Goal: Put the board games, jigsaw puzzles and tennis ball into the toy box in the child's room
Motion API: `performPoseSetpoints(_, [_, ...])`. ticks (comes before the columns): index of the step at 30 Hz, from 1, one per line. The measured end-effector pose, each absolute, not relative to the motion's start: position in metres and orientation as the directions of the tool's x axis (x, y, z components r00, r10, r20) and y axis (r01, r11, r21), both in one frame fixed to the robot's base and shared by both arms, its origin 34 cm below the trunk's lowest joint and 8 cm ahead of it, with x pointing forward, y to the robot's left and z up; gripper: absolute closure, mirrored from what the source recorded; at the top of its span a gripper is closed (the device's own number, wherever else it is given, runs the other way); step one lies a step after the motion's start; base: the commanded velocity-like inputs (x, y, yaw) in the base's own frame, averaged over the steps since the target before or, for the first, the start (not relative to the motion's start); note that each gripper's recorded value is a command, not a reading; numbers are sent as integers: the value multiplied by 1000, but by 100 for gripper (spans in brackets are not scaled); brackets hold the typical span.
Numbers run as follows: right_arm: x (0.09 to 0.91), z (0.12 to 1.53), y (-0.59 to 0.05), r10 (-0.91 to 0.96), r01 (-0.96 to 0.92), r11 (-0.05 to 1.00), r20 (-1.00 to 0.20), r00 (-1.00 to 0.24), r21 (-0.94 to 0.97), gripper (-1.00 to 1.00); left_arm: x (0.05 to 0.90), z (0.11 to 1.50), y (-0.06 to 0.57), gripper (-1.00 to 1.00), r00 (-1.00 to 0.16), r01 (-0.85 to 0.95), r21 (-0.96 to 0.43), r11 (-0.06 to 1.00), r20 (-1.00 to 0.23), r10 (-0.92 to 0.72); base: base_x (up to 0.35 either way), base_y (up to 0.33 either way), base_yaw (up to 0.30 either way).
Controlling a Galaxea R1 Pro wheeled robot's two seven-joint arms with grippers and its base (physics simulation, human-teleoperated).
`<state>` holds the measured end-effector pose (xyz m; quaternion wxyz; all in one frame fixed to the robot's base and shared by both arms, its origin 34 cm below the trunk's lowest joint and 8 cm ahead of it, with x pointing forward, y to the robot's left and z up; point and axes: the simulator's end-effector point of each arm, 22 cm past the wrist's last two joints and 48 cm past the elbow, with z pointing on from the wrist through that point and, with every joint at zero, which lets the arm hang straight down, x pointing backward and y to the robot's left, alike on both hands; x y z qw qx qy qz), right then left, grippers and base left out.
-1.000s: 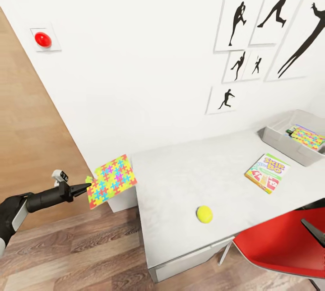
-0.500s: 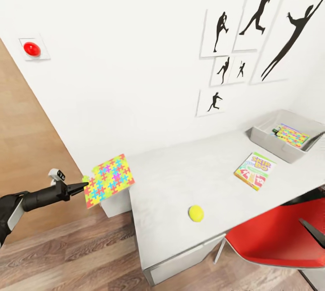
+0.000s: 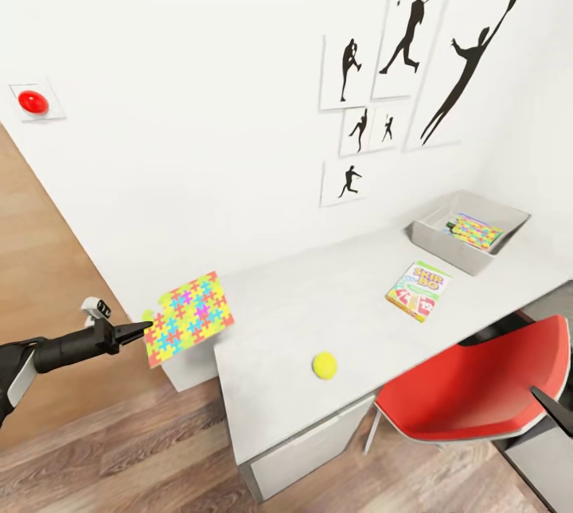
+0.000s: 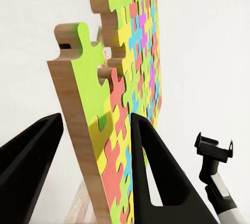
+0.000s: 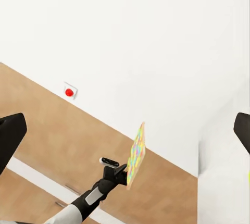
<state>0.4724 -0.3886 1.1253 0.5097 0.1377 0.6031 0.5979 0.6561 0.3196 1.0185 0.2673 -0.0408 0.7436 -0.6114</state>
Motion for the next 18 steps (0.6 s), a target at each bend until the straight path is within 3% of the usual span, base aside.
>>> performPoseSetpoints(10, [467,1137,-389,775,-459,253,-463,-430,851,-100,651,1033,324,100,-847,280,-925,257,-364,-387,-7,0,-169])
performPoseSetpoints(18, [464,1143,-389,775,-469,254,-469,-424,846,-100,650,1041,324,100,-843,291,-921,259,-375,-387,-168,0,-169])
